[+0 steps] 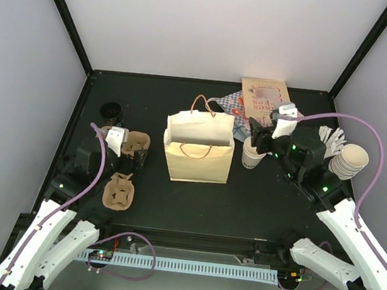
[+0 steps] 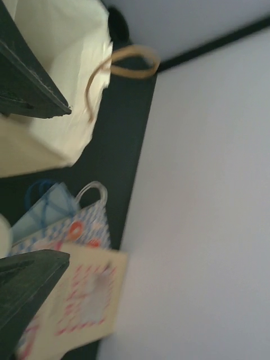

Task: Pack the takeout coffee

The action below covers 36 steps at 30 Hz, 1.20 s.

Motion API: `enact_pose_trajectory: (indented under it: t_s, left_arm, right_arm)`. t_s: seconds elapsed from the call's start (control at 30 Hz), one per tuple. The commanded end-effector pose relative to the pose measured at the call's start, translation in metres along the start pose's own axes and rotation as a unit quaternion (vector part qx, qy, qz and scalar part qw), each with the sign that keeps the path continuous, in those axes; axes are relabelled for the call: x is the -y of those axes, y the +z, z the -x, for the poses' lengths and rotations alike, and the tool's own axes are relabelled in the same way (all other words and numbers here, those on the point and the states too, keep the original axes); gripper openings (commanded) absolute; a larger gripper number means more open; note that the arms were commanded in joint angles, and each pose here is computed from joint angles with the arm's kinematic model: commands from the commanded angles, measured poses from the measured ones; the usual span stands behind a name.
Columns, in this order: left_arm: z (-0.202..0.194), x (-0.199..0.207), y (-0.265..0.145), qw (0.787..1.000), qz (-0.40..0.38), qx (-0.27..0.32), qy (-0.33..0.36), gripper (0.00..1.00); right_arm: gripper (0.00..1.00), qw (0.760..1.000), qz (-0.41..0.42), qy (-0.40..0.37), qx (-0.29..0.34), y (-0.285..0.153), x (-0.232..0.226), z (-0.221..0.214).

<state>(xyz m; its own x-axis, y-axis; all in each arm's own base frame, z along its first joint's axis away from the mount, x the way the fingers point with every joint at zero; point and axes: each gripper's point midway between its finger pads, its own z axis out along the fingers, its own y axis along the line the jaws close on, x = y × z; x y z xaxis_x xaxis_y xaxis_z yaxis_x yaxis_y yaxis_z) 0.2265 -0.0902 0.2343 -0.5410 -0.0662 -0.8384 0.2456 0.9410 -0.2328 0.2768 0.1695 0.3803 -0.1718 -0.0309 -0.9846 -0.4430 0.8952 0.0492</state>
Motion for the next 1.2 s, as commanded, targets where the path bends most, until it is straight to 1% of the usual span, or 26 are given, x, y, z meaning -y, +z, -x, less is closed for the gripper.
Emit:
enact_pose_trajectory:
  t_s: [0.0,0.03,0.07,0.13,0.2,0.27,0.33,0.4,0.47,0.53,0.63,0.83,0.9,1.0,1.17]
  left_arm:
    - [0.007,0.003,-0.002,1.000,-0.008,0.015,0.004,0.98]
    - [0.007,0.003,-0.002,1.000,-0.008,0.016,0.005,0.98]
    - [0.008,0.003,-0.003,1.000,-0.010,0.018,0.004,0.98]
    - [0.009,0.004,-0.005,1.000,-0.013,0.023,0.006,0.98]
    - [0.010,0.005,-0.007,0.999,-0.017,0.027,0.007,0.98]
    - [0.010,0.007,-0.008,0.999,-0.021,0.030,0.008,0.98]
    - [0.010,0.007,-0.009,0.999,-0.023,0.032,0.008,0.98]
    - [0.011,0.008,-0.009,0.999,-0.024,0.033,0.009,0.98]
    - [0.010,0.008,-0.009,0.999,-0.024,0.033,0.009,0.98]
    - [0.010,0.008,-0.009,0.999,-0.024,0.033,0.009,0.98]
    - [0.011,0.007,-0.010,0.999,-0.023,0.035,0.009,0.98]
    - [0.010,0.008,-0.008,0.999,-0.025,0.032,0.009,0.98]
    - [0.010,0.008,-0.009,0.999,-0.025,0.033,0.010,0.98]
    - [0.011,0.008,-0.009,0.999,-0.025,0.035,0.010,0.98]
    - [0.010,0.008,-0.009,0.999,-0.025,0.034,0.010,0.98]
  right_arm:
    - [0.66,0.980,-0.179,0.062,-0.062,-0.032,0.069,-0.028]
    - [0.66,0.971,-0.214,0.076,-0.073,-0.040,0.084,-0.033]
    - [0.65,0.958,-0.254,0.094,-0.093,-0.050,0.102,-0.043]
    - [0.63,0.934,-0.315,0.129,-0.112,-0.066,0.133,-0.052]
    - [0.61,0.910,-0.355,0.165,-0.134,-0.078,0.162,-0.064]
    - [0.60,0.892,-0.373,0.196,-0.165,-0.080,0.180,-0.077]
    - [0.59,0.859,-0.411,0.224,-0.207,-0.085,0.200,-0.093]
    - [0.56,0.829,-0.452,0.230,-0.237,-0.089,0.217,-0.104]
    - [0.54,0.803,-0.496,0.218,-0.247,-0.096,0.232,-0.109]
    - [0.52,0.786,-0.524,0.216,-0.247,-0.103,0.241,-0.113]
    - [0.47,0.781,-0.529,0.234,-0.236,-0.110,0.248,-0.122]
    - [0.32,0.772,-0.524,0.275,-0.233,-0.109,0.256,-0.148]
    - [0.28,0.764,-0.526,0.292,-0.233,-0.111,0.262,-0.153]
    - [0.26,0.759,-0.531,0.304,-0.223,-0.113,0.267,-0.148]
    - [0.26,0.772,-0.507,0.325,-0.205,-0.099,0.268,-0.144]
